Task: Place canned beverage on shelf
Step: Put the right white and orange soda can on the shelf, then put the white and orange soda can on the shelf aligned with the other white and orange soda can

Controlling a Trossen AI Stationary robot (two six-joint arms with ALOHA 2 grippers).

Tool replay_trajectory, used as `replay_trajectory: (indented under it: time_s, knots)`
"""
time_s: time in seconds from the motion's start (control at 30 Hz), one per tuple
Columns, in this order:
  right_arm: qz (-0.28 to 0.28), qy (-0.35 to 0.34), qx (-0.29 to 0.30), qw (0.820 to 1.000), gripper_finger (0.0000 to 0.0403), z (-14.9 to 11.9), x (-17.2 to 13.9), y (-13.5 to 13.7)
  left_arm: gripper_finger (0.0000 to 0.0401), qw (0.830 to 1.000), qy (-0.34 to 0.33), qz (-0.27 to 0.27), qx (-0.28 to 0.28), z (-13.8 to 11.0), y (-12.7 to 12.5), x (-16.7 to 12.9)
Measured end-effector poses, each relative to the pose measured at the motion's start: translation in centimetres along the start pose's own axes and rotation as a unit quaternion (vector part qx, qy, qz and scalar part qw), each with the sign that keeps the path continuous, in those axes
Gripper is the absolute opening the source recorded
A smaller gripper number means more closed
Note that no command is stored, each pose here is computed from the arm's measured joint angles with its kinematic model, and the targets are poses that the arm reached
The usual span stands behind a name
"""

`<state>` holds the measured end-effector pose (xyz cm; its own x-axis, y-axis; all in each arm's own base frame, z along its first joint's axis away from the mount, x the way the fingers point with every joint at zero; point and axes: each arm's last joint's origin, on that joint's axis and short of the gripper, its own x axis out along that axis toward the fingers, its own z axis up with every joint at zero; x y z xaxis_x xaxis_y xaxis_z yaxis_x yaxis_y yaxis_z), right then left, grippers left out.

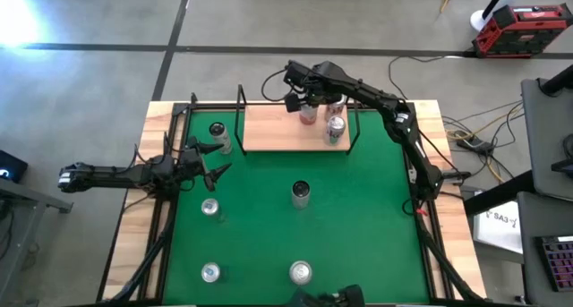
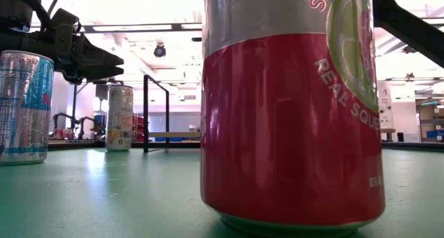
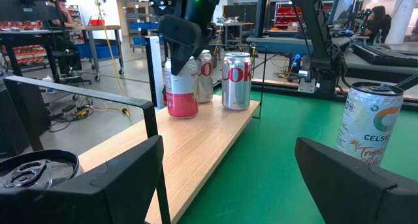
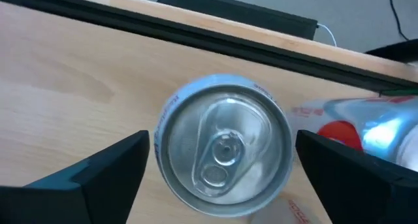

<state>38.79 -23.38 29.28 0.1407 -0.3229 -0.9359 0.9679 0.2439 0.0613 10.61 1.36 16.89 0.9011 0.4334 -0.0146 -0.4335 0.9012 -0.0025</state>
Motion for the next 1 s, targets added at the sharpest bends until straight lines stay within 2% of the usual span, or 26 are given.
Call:
replay_trajectory:
  time_s: [0.13,0.33,0.57,0.83,1.0]
  knots:
    - [-0.012,0.021,0.018,1.0,0.0381,-1.0,-0.2,0.3,0.0332,1.0,0.0,0.0,0.0,0.0,0.0,0.0]
    - [-0.029,0.061,0.009,0.998,0.0381,-4.1,-2.1,1.4,0.0332,1.0,0.0,0.0,0.0,0.0,0.0,0.0]
    - [-0.022,0.082,0.021,0.996,0.038,-9.1,-5.1,4.0,0.0332,1.0,0.0,0.0,0.0,0.0,0.0,0.0]
    - [0.004,0.078,0.078,0.994,0.038,-14.6,-8.6,6.3,0.0332,1.0,0.0,0.0,0.0,0.0,0.0,0.0]
    - [0.015,0.085,0.105,0.991,0.038,-19.2,-10.6,7.5,0.0332,1.0,0.0,0.0,0.0,0.0,0.0,0.0]
